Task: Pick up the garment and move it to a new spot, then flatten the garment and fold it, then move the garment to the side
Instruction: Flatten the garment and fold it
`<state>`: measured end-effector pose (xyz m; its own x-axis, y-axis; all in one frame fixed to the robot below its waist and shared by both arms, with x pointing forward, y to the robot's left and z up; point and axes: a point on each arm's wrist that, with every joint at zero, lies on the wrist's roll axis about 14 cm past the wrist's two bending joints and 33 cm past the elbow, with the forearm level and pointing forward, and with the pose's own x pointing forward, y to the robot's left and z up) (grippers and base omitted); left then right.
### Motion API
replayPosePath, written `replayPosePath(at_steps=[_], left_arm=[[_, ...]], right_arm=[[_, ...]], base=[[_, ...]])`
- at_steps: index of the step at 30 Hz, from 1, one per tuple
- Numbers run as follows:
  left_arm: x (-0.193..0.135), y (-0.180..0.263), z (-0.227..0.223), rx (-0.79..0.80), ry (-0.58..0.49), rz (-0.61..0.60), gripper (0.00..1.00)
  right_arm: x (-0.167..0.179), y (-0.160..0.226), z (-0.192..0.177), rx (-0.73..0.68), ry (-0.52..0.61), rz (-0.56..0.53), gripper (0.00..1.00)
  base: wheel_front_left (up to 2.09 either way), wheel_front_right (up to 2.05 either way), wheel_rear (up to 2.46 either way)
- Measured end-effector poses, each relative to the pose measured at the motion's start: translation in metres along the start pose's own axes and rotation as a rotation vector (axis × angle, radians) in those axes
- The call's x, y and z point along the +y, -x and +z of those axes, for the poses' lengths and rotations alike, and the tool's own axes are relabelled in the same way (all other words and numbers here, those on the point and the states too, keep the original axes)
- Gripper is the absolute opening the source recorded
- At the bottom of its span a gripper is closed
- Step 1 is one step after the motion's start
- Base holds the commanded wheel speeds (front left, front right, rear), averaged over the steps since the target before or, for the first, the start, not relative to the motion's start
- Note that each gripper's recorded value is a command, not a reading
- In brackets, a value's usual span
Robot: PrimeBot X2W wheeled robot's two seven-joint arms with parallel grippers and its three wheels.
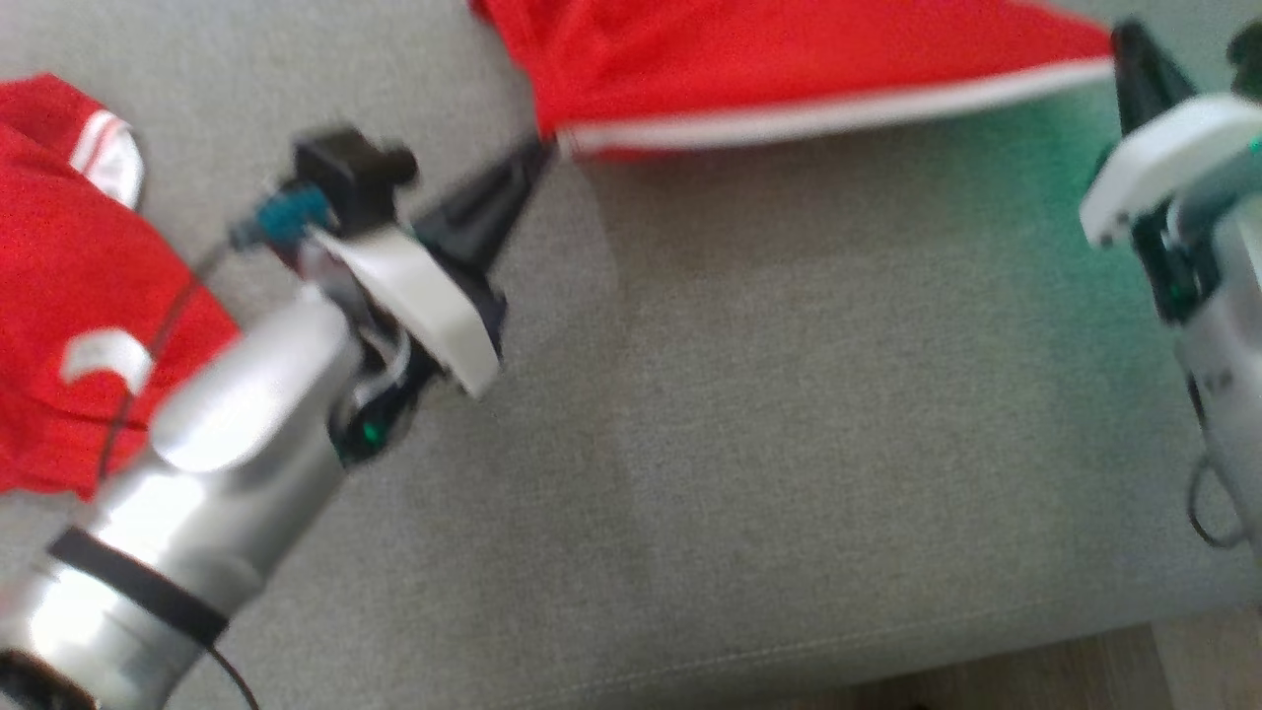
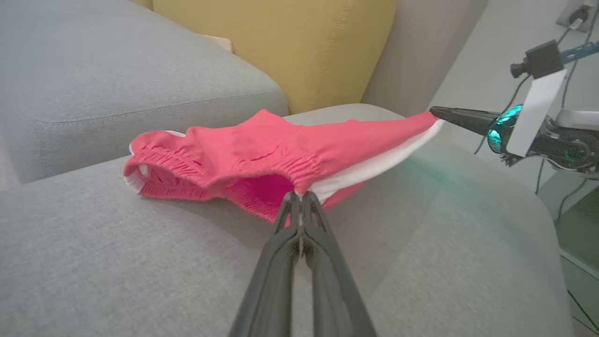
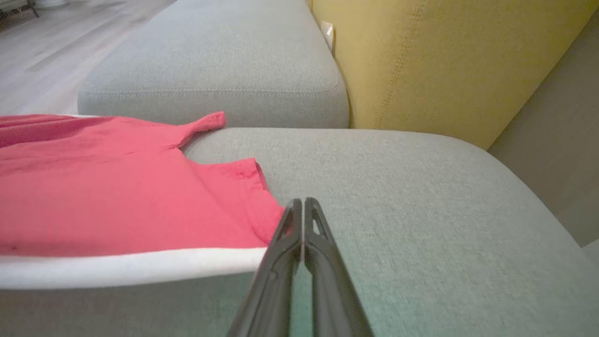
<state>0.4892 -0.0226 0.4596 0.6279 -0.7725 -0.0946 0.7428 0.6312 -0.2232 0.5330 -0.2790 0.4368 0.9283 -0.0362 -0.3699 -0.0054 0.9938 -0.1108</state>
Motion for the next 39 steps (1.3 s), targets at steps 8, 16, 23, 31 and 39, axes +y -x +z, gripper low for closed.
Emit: replayPosePath(at_steps=[8, 16, 23, 31, 39], left_arm=[[-0.046, 0.027, -0.003, 0.014, -0.018, -0.06, 0.0], [-0.085, 0.052, -0.013, 0.027, -0.004, -0.097, 0.0], [-0.127, 0.077, -0.024, 0.031, 0.029, -0.148, 0.0], [-0.14, 0.079, -0.012, -0.023, 0.054, -0.154, 0.0], [-0.124, 0.063, 0.002, -0.073, 0.07, -0.125, 0.0]], right_arm=[[-0.02, 0.049, -0.006, 0.027, 0.018, 0.023, 0.0], [-0.034, 0.1, -0.025, 0.071, -0.008, 0.034, 0.0], [-0.047, 0.145, -0.036, 0.064, -0.035, 0.022, 0.0], [-0.058, 0.159, -0.024, 0.031, -0.031, -0.009, 0.0], [-0.055, 0.133, 0.0, 0.051, 0.085, -0.023, 0.0]], base=[[0.0, 0.0, 0.0], [0.0, 0.0, 0.0], [0.0, 0.0, 0.0], [0.0, 0.0, 0.0], [0.0, 0.0, 0.0]])
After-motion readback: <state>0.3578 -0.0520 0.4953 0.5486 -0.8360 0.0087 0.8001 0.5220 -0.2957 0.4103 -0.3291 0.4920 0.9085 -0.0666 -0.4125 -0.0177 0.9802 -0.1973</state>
